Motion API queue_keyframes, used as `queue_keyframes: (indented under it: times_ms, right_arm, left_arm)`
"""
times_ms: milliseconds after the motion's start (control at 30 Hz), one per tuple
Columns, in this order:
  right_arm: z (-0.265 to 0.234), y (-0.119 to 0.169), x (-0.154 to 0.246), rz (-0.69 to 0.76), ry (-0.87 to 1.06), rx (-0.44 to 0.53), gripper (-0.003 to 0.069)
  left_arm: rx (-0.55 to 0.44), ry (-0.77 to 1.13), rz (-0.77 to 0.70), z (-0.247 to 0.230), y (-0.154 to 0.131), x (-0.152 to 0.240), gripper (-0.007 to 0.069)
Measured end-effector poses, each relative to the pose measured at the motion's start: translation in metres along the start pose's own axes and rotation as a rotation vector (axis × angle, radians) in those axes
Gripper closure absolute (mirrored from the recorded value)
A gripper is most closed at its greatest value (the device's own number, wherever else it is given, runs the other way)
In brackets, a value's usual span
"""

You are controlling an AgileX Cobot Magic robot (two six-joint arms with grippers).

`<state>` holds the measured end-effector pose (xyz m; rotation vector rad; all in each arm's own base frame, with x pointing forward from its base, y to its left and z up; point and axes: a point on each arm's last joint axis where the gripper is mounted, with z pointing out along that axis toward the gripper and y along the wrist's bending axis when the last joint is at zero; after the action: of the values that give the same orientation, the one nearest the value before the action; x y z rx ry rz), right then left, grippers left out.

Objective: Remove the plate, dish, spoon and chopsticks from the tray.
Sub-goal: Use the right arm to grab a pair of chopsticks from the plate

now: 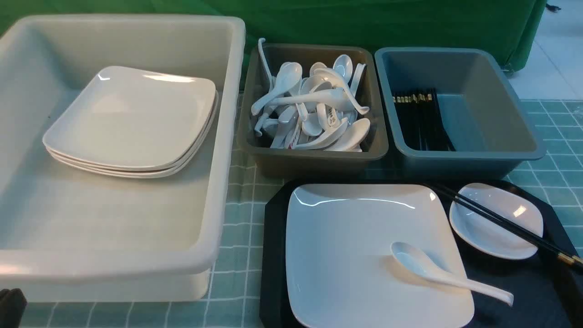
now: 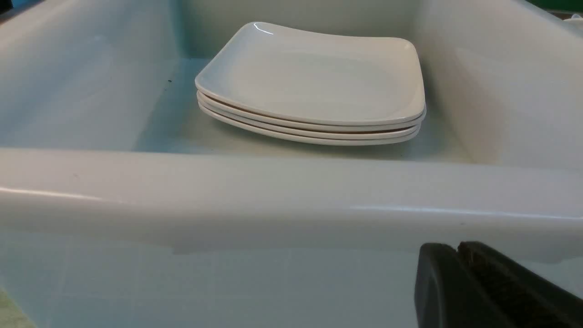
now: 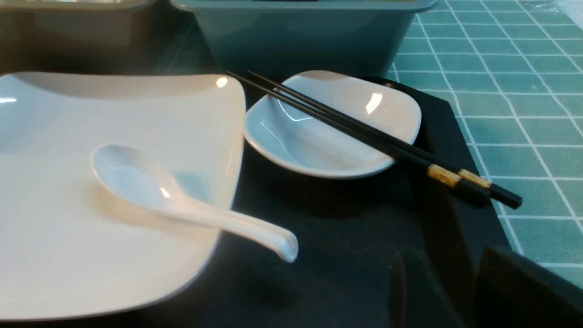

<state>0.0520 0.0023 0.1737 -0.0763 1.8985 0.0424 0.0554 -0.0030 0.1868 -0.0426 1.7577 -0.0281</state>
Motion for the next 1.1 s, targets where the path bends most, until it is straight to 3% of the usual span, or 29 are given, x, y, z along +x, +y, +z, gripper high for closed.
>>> queue_keyframes:
  times_ms: [667,833,933,1033,1100]
  right_arm:
    - [0.0,0.0,0.0,0.0,0.0,0.0,0.0419]
    - [0.0,0.0,0.0,0.0,0.0,0.0,0.0419]
    - [0.0,0.0,0.0,0.0,0.0,0.0,0.0419]
    - [0.0,0.0,0.0,0.0,0.0,0.0,0.0419]
    - [0.0,0.0,0.0,0.0,0.0,0.0,0.0419]
  left_arm:
    - [-0.014,-0.052,-0.011,0.0,0.001,-0.005,0.0608]
    - [0.01,-0.237,-0.544,-0.002,0.005,-0.021,0.0608]
    - [0.011,-0.311,-0.744,-0.004,0.009,-0.026,0.0608]
    - [0.034,-0.293,-0.755,-0.005,0.007,-0.029,0.0608]
    - [0.143,-0.219,-0.645,-0.014,-0.006,-0.051,0.0608]
